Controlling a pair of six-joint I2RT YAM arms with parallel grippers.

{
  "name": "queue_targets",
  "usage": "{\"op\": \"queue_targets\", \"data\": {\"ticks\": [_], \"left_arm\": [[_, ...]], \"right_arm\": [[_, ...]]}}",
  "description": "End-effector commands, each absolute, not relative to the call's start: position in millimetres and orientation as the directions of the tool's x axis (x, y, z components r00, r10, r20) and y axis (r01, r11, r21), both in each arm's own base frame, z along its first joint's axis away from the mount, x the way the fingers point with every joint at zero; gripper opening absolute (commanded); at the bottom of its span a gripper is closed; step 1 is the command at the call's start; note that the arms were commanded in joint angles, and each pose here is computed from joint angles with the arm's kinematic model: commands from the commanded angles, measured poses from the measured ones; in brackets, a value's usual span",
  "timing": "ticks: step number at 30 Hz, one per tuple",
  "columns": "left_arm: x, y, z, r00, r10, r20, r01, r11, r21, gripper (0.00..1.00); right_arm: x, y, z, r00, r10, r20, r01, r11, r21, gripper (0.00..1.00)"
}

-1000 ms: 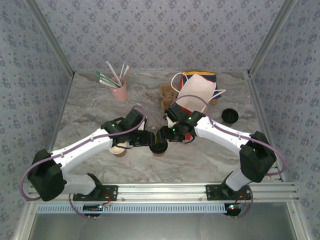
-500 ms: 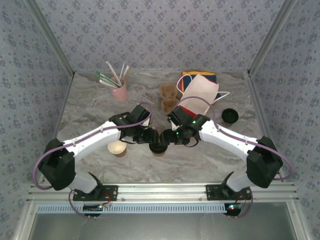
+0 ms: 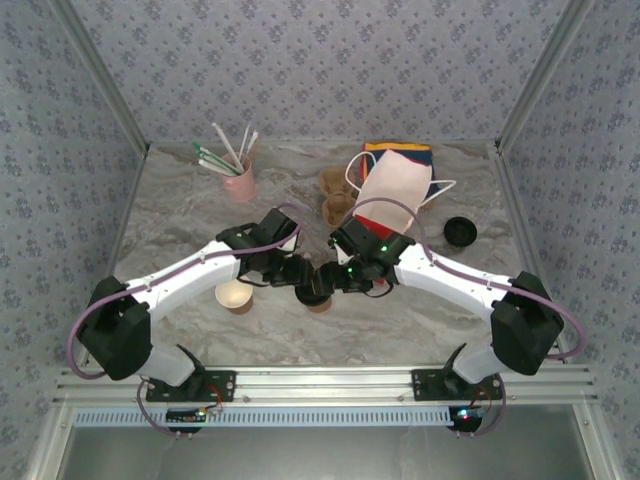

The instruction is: Pack the takeout coffee

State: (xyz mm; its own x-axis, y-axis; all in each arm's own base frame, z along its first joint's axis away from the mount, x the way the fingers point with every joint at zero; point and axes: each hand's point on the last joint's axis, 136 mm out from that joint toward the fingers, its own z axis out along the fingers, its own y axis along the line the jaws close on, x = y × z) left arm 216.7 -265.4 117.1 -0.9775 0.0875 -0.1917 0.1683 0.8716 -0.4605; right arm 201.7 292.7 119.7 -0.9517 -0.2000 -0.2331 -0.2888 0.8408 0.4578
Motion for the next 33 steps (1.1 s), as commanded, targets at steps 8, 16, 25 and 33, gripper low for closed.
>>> {"op": "queue_targets", "data": {"ticks": [8, 16, 25, 33], "left_arm": [[231, -275, 152, -0.96, 0.051, -0.277, 0.192, 0.838, -0.511, 0.42], [230, -278, 158, -0.959, 0.044, -0.281, 0.193, 0.826, -0.529, 0.43], [235, -275, 147, -0.961, 0.048, -0.271, 0.19, 0.827, -0.529, 0.44], [234, -280, 137, -0.965, 0.076, -0.25, 0.205, 0.813, -0.546, 0.43]], "right_arm": [[188, 288, 116, -0.956, -0.217, -0.2, -0.288, 0.827, 0.483, 0.62], [185, 275, 112, -0.962, -0.204, -0.18, -0.266, 0.843, 0.467, 0.59], [184, 286, 132, -0.955, -0.2, -0.218, -0.286, 0.815, 0.504, 0.63], [179, 293, 122, -0.958, -0.206, -0.199, -0.282, 0.805, 0.521, 0.66]]}}
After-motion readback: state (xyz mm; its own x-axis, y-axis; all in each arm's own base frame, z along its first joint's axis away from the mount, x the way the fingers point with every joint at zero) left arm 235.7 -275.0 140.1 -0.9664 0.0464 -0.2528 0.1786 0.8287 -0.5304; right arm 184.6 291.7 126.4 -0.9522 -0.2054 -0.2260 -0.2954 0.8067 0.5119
